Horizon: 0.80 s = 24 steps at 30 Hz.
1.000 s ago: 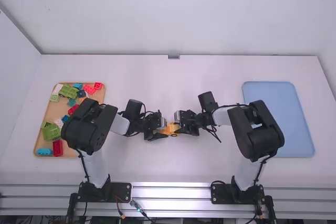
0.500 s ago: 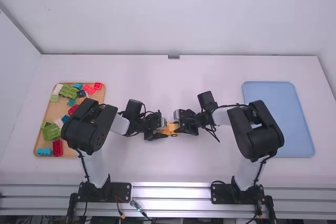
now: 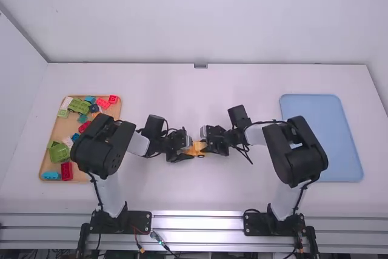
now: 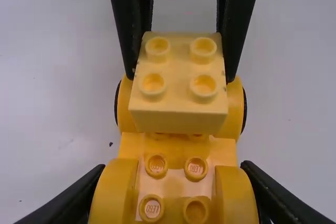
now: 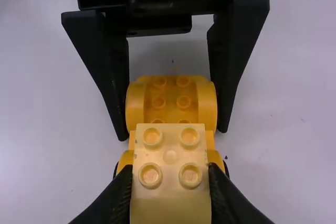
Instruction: Assemble lego blocks to make yellow taxi
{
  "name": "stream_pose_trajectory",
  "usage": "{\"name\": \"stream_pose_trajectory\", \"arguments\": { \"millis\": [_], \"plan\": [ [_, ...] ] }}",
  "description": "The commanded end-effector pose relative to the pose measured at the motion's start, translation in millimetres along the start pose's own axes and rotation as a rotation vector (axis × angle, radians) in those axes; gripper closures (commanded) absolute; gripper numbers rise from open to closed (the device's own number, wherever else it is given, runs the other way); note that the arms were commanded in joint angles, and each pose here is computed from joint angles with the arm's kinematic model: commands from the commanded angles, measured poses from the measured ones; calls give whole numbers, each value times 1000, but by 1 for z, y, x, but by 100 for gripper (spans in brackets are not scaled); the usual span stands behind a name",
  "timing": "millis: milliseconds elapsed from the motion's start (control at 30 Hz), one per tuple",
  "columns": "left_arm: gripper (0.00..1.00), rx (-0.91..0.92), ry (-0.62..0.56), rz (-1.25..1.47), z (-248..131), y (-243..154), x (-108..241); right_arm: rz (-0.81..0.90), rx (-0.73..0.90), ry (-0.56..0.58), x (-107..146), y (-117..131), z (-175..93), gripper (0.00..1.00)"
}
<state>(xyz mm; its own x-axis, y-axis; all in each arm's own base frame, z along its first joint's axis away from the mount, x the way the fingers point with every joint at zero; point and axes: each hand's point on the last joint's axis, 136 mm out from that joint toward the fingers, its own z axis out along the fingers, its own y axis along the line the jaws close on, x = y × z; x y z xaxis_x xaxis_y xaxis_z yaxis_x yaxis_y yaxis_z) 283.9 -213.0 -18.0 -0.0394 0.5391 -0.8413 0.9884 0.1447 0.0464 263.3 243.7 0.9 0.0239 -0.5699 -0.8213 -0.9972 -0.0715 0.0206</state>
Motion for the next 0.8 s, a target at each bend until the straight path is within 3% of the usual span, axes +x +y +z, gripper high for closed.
{"name": "stream_pose_trajectory", "arguments": {
  "millis": [0,200,433,467,500,533,567,767],
  "plan": [
    [38,37,-16,-17,2,-9,0,-1,35,48,3,-7,-3,55],
    [38,38,-17,-16,2,-9,0,-32,24,-23,-10,-7,-3,38],
    [38,35,-17,-18,2,-9,0,-71,10,-181,-48,-9,-24,35],
    [38,32,-17,-20,1,-8,1,-75,8,-203,-54,-7,-30,39],
    [38,31,-17,-20,1,-8,1,-78,13,-207,-55,-8,-33,58],
    [38,31,-17,-20,1,-8,1,-78,13,-207,-55,-8,-33,58],
    [37,31,-17,-20,1,-7,1,-63,24,-190,-51,-10,-33,100],
    [36,32,-17,-20,1,-8,1,-10,28,-72,-30,-4,-15,100]
  ]
}}
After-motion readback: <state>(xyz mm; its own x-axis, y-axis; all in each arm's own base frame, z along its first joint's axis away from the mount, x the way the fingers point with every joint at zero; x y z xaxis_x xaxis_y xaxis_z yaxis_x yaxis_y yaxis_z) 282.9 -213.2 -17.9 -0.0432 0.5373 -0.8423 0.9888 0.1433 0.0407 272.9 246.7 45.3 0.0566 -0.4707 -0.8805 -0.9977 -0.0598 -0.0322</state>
